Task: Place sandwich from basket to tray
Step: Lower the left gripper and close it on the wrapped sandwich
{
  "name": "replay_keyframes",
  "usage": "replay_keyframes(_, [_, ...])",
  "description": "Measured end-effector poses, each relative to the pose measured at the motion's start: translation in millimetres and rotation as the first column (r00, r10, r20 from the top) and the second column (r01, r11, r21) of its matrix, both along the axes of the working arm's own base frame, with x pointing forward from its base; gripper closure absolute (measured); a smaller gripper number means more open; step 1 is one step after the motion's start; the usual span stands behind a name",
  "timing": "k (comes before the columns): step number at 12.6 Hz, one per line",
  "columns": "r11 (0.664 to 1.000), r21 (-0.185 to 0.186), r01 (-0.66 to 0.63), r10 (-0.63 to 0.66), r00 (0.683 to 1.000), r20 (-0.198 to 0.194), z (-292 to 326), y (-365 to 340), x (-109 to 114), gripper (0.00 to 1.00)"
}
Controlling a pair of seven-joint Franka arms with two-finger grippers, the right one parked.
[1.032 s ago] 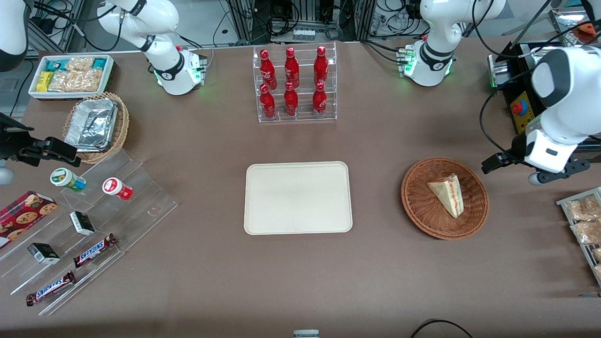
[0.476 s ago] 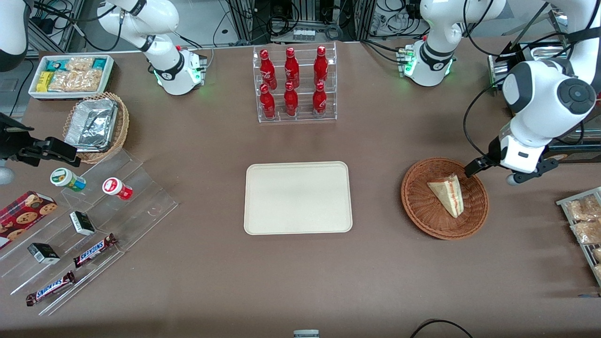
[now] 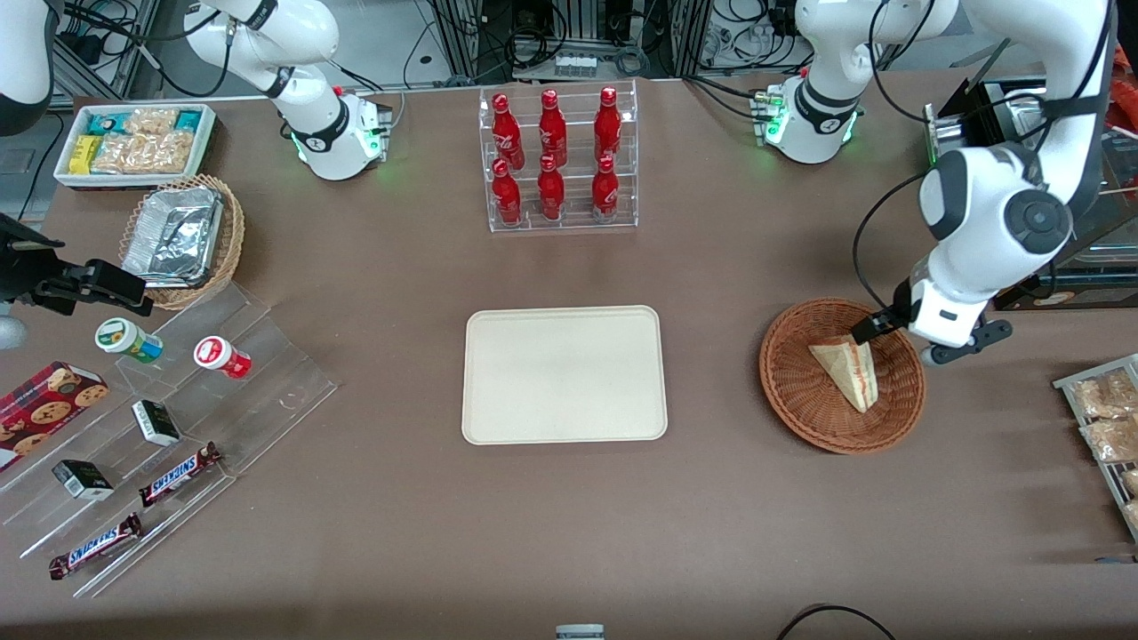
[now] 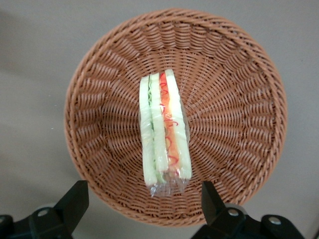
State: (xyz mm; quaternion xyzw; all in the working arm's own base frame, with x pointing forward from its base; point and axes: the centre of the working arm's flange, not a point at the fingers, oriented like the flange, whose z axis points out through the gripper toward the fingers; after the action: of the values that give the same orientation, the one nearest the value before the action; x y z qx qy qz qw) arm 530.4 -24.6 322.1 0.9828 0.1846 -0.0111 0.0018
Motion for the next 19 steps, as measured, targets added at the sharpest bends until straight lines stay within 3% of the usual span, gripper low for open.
replay_keyframes(5, [0.999,0.004,-0.04,0.04,0.999,0.018,-51.4,-1.6,10.2,0.0])
replay_keyframes(9, [0.999,0.006,-0.051,0.051,0.999,0.005,-68.6,-4.8,9.9,0.01])
replay_keyframes(10, [0.998,0.006,-0.07,0.07,0.998,0.002,-70.0,-6.4,9.6,0.07])
replay_keyframes(13, [0.992,0.009,-0.122,0.122,0.993,-0.004,-73.3,-14.2,8.6,0.44])
replay_keyframes(15, [0.993,0.009,-0.121,0.121,0.993,-0.001,-72.4,-17.3,9.3,0.63])
replay_keyframes(19, [0.994,0.012,-0.108,0.108,0.994,-0.001,-51.9,-21.8,21.7,0.73])
